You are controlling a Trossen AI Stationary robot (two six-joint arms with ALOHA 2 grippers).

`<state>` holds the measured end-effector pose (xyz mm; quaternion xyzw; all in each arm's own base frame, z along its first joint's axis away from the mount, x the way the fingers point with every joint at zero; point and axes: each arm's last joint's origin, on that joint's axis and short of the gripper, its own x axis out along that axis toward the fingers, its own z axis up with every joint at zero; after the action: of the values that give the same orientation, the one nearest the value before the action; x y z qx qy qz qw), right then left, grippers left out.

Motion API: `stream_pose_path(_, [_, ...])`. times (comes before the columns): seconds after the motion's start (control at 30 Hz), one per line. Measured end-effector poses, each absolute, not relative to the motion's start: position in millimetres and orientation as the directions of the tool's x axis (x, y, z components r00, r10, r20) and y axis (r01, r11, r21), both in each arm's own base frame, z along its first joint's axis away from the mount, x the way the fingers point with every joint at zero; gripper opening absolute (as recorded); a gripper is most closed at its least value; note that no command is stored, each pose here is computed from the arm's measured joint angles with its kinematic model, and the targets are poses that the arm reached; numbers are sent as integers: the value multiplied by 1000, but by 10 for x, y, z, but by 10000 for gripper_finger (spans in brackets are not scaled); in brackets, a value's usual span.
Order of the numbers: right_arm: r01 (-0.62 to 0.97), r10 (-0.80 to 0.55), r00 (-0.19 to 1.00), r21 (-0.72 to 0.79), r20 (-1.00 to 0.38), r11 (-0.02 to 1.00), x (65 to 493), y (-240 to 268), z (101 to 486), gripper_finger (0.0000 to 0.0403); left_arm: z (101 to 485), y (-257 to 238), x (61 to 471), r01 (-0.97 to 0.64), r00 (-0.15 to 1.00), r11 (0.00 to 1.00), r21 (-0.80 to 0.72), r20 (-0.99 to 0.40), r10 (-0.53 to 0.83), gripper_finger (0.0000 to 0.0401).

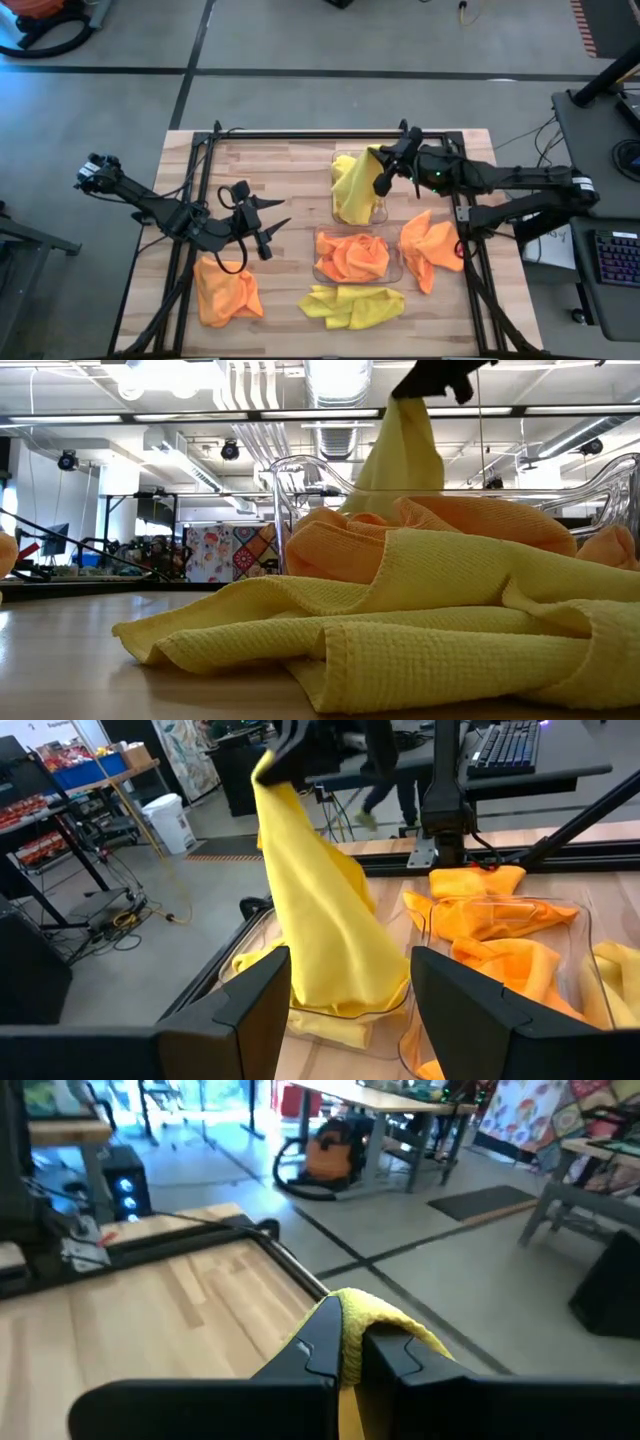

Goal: Sort microfiber towel by color & place in baskets
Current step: Put the yellow towel into the top transparent bin

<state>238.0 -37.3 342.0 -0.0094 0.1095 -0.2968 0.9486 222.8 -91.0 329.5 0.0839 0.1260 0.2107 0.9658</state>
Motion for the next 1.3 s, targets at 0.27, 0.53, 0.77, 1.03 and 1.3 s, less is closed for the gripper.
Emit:
stream_pose_path(0.27, [490, -481, 867, 42, -133, 871, 2524, -395, 3059, 9, 3296, -910, 2229, -383, 880, 896, 225, -207, 428, 191])
stream_pose_path(0.53, [472, -447, 868, 78, -216, 878, 2701, -405, 2712, 9, 3296, -910, 2229, -382, 880, 896, 228, -207, 428, 191])
stream_pose_path(0.77, [469, -437, 858, 66, -271, 881, 2770, -423, 2577, 9, 3276, -916, 2240, -382, 877, 895, 230, -215, 429, 191])
stream_pose_path(1.03, [307, -231, 907, 178, -354, 935, 2718, -353, 2345, 9, 3225, -938, 2283, -378, 873, 894, 242, -229, 431, 191])
stream_pose_path(1.3, [299, -236, 932, 217, -276, 929, 2681, -351, 2027, 9, 3197, -952, 2310, -376, 871, 892, 249, -234, 432, 191])
